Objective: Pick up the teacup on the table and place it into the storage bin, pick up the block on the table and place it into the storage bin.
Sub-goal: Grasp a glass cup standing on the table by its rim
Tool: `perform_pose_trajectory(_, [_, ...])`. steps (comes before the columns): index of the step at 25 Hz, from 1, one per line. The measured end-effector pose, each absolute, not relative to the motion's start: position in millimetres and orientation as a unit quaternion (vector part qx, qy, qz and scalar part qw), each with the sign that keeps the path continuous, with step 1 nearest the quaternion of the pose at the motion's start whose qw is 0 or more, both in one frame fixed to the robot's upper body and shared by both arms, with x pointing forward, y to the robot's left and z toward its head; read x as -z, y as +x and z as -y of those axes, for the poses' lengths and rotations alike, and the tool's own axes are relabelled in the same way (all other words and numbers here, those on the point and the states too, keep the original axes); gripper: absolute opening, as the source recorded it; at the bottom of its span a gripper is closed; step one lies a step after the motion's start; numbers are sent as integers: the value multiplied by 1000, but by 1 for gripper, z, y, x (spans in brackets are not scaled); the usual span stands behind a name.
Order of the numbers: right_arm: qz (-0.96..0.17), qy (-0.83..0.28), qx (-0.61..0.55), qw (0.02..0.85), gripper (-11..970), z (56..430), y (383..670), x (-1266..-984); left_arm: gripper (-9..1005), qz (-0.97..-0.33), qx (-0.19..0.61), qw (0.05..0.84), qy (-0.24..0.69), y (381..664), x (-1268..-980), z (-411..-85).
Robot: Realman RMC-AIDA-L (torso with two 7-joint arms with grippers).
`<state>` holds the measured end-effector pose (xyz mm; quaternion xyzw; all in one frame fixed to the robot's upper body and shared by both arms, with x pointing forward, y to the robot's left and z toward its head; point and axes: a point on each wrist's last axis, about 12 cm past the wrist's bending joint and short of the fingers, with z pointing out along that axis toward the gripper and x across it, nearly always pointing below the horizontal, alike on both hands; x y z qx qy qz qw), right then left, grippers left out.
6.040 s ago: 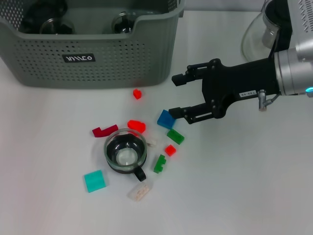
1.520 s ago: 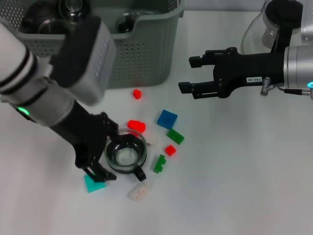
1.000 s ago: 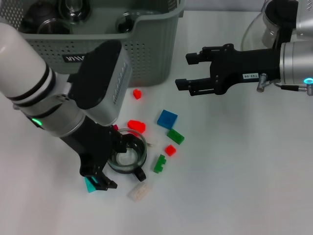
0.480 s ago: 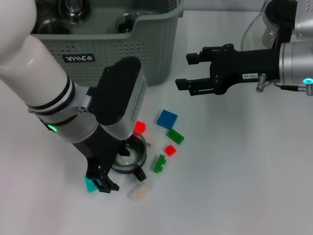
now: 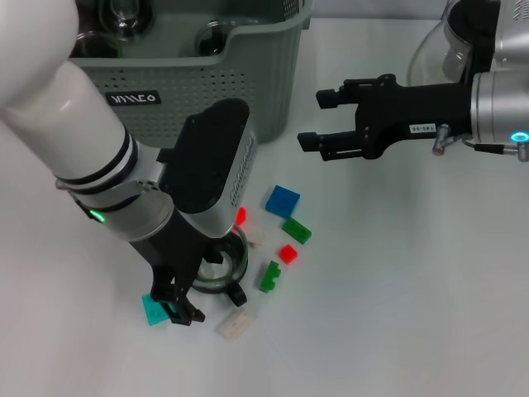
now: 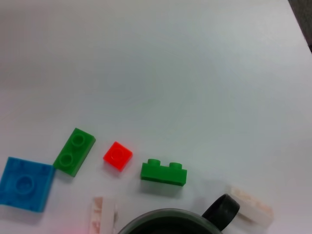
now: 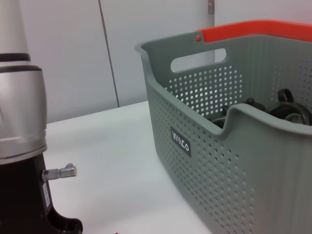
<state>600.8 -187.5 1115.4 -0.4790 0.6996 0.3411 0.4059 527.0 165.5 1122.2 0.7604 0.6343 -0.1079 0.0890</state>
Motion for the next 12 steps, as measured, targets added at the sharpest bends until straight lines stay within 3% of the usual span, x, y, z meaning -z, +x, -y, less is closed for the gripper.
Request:
perform_pose_trajectory(6, [-700,-478,-340,407,805,189,601,-1116,826,-635,107,88,760,528,-1120,-165])
perform_pose_trajectory(12, [-701,-477,-339,407,804,189,601,-1115,683,-647,104,93,750,530,-1118,-163])
